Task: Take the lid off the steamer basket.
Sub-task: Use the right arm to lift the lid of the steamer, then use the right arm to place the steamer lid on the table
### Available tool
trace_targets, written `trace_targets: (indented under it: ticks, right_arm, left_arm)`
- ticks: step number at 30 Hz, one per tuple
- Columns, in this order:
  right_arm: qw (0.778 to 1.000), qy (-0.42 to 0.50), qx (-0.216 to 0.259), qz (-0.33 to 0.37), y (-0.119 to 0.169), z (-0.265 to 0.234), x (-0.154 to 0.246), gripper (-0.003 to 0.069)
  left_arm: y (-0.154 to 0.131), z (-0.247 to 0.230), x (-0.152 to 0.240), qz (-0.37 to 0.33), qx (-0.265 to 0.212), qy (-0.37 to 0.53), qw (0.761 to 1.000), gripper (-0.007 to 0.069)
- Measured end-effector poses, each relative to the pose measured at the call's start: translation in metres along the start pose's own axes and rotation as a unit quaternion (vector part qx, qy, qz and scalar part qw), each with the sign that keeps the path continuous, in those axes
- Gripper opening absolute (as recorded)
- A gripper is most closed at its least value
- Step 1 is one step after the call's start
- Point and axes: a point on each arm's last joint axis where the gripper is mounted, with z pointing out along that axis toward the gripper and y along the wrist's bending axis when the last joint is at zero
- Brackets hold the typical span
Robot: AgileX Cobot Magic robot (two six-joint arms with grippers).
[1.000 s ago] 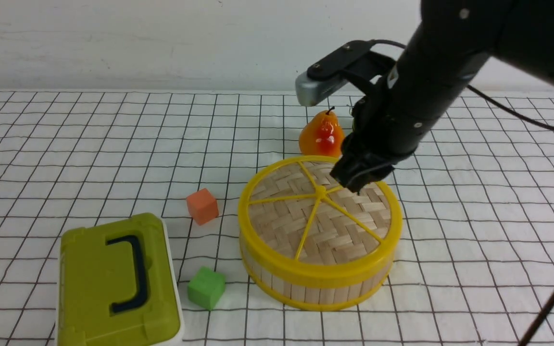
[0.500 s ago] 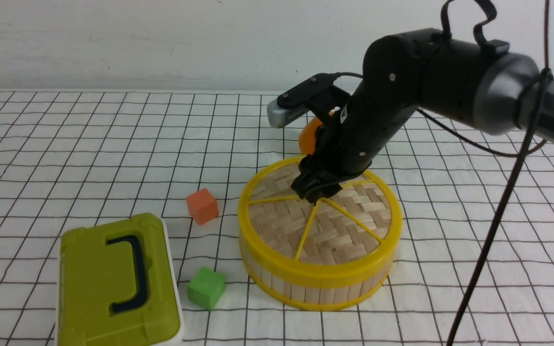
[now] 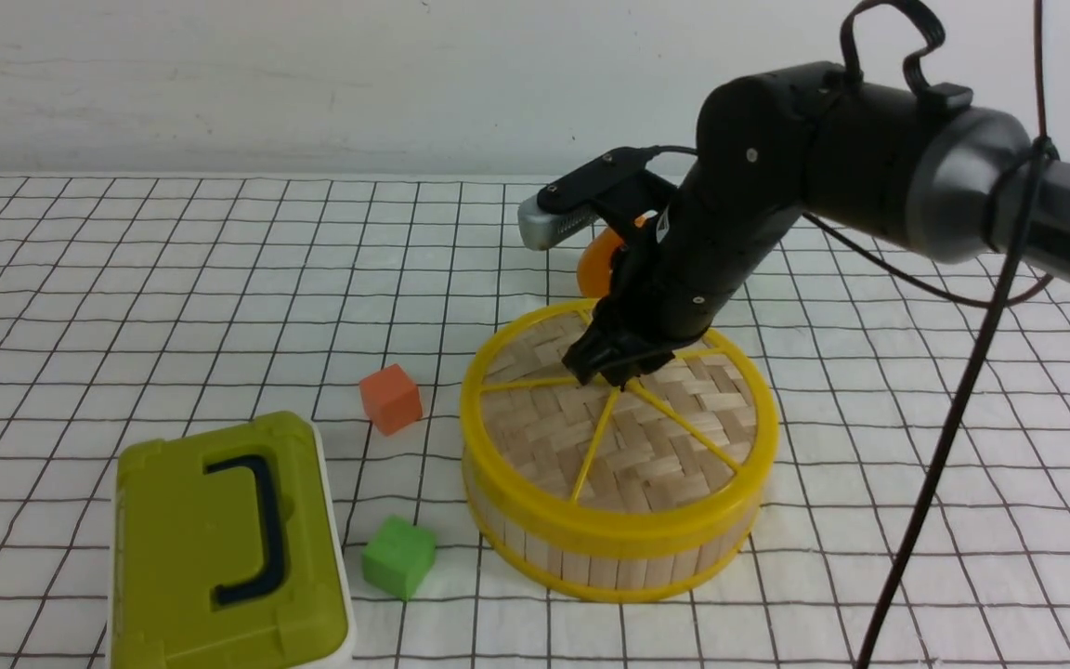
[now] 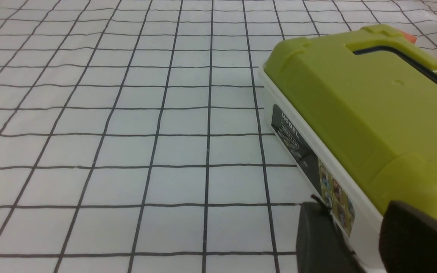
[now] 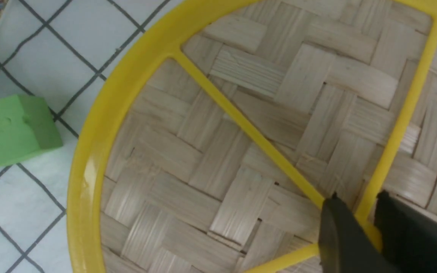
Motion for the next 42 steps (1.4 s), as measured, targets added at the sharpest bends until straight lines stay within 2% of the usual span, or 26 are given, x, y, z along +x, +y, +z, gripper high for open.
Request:
trace_targets:
  ticks: [5, 10, 13, 16, 20, 23, 27, 42]
  right_arm:
    - [0.999, -0.032, 0.016, -0.009, 0.003, -0.052, -0.002, 0.0102]
    - [0.994, -0.096, 0.058, -0.001, 0.003, -0.142, 0.007, 0.0102]
    - [0.991, -0.107, 0.073, 0.022, -0.007, -0.17, 0.02, 0.0102]
    - [0.986, -0.105, 0.105, 0.075, -0.035, -0.19, 0.049, 0.0102]
    - [0.979, -0.085, 0.131, 0.131, -0.061, -0.186, 0.079, 0.0102]
    - [0.969, -0.058, 0.153, 0.185, -0.09, -0.162, 0.112, 0.0102]
    - [0.963, -0.035, 0.161, 0.215, -0.109, -0.132, 0.135, 0.0102]
    - [0.958, 0.028, 0.144, 0.244, -0.148, -0.029, 0.151, 0.0102]
  left_arm:
    - [0.0, 0.0, 0.0, 0.0, 0.0, 0.0, 1.0, 0.0239]
    - [0.0, 0.0, 0.0, 0.0, 0.0, 0.0, 1.0, 0.0239]
    - [0.0, 0.0, 0.0, 0.0, 0.0, 0.0, 1.0, 0.0239]
    - [0.0, 0.0, 0.0, 0.0, 0.0, 0.0, 1.0, 0.0239]
    - [0.0, 0.0, 0.0, 0.0, 0.0, 0.0, 1.0, 0.0239]
    - [0.0, 0.0, 0.0, 0.0, 0.0, 0.0, 1.0, 0.0239]
    - [0.0, 0.0, 0.0, 0.0, 0.0, 0.0, 1.0, 0.0239]
    - [0.0, 0.0, 0.0, 0.0, 0.0, 0.0, 1.0, 0.0239]
